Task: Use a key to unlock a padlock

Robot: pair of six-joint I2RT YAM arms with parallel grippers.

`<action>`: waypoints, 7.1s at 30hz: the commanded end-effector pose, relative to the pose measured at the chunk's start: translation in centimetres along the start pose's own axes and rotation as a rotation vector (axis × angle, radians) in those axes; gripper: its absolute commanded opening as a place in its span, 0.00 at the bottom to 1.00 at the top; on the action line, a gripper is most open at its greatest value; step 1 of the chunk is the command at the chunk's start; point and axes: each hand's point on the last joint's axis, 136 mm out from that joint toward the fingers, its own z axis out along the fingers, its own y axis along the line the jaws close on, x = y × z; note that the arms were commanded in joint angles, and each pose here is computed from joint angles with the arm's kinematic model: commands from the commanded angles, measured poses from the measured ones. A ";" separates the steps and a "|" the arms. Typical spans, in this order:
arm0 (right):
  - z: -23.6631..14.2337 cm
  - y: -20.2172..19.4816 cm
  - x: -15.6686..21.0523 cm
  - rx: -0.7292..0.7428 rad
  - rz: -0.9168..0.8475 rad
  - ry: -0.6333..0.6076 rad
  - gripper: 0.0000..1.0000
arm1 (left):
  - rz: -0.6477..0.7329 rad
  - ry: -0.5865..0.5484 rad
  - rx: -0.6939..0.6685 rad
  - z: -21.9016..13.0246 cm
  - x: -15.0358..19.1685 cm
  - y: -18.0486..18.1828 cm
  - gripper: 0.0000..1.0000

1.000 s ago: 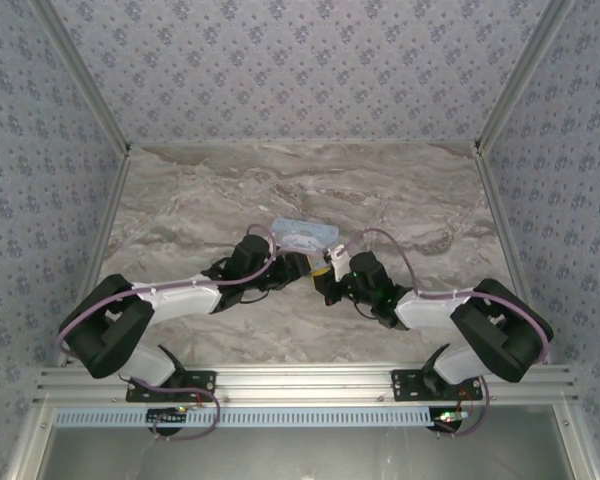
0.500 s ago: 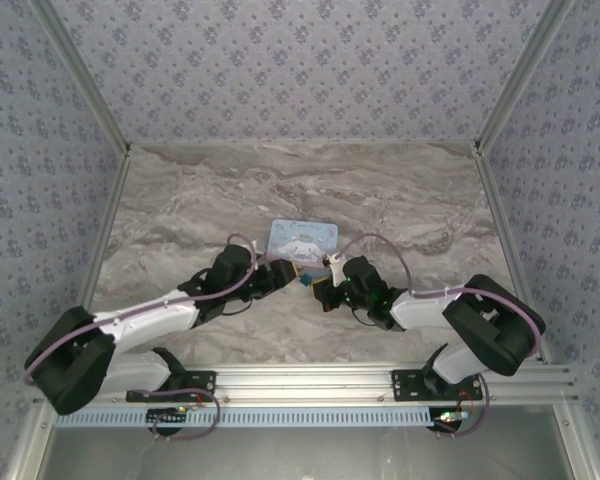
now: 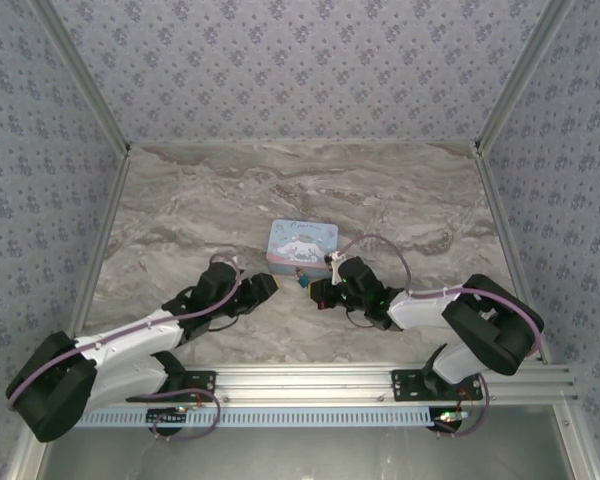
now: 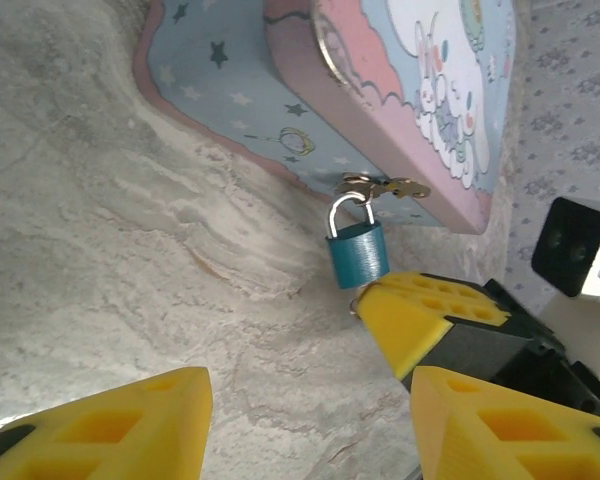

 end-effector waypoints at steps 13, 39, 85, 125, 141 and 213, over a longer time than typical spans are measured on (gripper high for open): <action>0.7 1.1 -0.5 -0.025 0.142 0.013 0.00 | -0.127 0.032 0.149 2.9 0.0 -2.6 0.45; 1.4 1.6 -0.7 0.009 0.158 0.033 0.00 | -0.208 0.072 0.242 7.6 -0.2 -3.3 0.36; 1.1 0.7 -0.8 0.009 0.209 0.024 0.00 | -0.257 0.039 0.145 8.9 0.1 -1.7 0.23; -8.3 -1.0 -5.2 0.331 -0.396 -0.102 0.48 | -0.255 0.031 0.051 8.1 -0.3 -2.1 0.00; -11.3 4.7 -5.6 0.344 -1.255 -0.327 0.83 | -0.250 0.019 0.044 6.3 -1.2 -3.4 0.00; -2.0 2.8 -4.6 0.507 -1.349 -0.310 0.14 | -0.403 0.135 0.103 7.8 0.1 -7.0 0.00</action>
